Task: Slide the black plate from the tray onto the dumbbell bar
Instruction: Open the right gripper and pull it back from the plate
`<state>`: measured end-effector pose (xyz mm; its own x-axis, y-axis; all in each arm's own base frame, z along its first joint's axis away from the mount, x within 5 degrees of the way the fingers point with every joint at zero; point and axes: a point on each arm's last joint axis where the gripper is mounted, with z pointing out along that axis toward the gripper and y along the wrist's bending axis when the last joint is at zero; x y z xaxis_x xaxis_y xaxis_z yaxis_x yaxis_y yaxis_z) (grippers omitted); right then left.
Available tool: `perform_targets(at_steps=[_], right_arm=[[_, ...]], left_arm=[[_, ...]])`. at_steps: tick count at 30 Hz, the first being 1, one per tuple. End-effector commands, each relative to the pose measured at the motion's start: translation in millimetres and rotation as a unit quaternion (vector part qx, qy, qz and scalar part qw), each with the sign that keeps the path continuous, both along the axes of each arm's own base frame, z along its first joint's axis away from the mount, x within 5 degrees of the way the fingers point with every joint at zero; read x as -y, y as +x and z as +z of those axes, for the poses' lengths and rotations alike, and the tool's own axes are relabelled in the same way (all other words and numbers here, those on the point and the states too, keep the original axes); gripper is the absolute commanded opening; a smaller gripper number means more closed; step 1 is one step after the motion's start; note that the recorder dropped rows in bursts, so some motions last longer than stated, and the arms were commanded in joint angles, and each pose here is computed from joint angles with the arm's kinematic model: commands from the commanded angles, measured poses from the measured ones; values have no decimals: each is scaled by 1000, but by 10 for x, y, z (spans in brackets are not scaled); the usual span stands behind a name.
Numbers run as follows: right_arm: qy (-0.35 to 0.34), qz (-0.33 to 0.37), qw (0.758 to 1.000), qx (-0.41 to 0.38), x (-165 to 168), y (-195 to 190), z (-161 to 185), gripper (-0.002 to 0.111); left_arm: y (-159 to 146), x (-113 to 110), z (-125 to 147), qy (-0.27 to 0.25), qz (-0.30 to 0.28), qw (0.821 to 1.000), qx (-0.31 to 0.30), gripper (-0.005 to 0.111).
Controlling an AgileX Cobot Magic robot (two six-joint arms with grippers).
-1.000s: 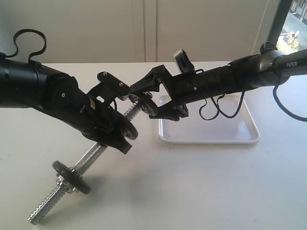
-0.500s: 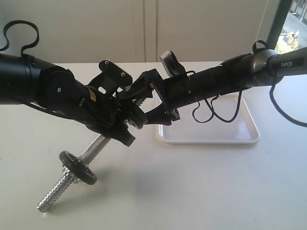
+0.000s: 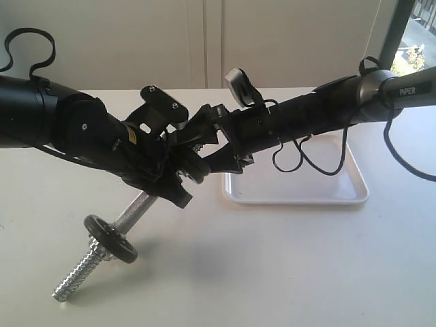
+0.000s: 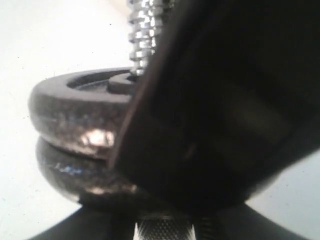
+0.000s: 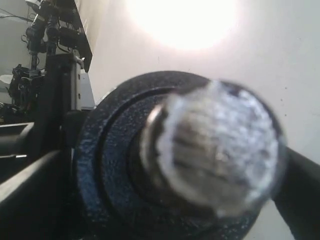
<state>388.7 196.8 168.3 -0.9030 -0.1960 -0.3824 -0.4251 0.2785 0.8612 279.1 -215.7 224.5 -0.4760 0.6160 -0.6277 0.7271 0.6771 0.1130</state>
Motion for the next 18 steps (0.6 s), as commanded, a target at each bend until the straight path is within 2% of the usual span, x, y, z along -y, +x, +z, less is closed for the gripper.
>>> perform_targets(at_steps=[1,5,12,18], right_arm=[[10,3,1000,15,30,-2,79,105],[10,-5,1000,15,90,27,79,105],[5,-40,999,14,394,153,71,105],[-8,-71,997,-4,675,234,49,105]], left_arm=[[28,49,405,-61,-2,995,81,0],[23,45,398,-59,-2,995,77,0],[40,49,357,-57,2,996,71,0],[206,-84,236,-80,72,993,38,0]])
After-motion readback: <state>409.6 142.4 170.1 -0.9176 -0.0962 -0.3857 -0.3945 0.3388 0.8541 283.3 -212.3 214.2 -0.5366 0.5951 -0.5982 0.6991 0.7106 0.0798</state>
